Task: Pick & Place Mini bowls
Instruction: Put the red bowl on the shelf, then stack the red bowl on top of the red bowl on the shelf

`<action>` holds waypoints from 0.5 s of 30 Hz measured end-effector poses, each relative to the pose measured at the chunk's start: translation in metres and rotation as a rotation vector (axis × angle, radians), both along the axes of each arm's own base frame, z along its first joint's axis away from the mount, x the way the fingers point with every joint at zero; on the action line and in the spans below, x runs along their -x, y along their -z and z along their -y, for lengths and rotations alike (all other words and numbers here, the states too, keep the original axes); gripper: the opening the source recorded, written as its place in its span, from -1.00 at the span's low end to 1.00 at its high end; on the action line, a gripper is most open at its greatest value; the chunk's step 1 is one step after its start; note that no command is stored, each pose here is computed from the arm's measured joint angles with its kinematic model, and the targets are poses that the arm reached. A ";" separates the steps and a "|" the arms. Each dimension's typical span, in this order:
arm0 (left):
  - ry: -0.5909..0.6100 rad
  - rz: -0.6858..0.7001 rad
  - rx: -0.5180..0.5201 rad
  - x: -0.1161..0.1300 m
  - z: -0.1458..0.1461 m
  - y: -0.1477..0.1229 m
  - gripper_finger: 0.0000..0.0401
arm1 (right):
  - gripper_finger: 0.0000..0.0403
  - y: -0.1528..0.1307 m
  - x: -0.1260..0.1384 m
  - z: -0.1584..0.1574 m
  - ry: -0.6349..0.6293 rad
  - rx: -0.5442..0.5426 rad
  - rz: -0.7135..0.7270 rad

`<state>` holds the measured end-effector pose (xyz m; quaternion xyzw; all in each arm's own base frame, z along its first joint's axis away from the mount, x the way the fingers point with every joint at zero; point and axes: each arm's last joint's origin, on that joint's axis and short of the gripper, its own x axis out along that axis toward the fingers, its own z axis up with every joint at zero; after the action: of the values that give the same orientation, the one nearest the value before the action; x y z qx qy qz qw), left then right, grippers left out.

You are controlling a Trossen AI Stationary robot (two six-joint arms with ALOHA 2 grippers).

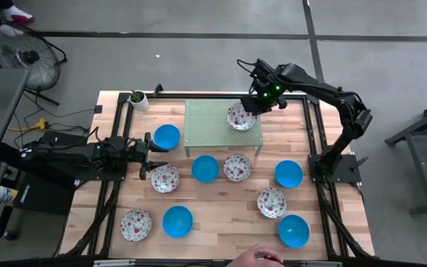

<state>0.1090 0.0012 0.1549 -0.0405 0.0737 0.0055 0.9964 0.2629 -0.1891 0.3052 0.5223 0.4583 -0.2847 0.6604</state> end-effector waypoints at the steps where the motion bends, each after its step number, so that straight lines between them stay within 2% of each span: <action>1: 0.000 0.000 0.000 0.000 0.000 0.000 0.17 | -0.93 0.000 0.000 0.000 0.000 0.002 0.002; 15: 0.000 0.000 0.000 0.000 0.000 0.000 0.17 | -0.59 0.000 0.000 0.000 -0.001 0.001 0.007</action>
<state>0.1089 0.0012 0.1549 -0.0405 0.0738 0.0055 0.9964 0.2634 -0.1894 0.3054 0.5226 0.4561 -0.2828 0.6625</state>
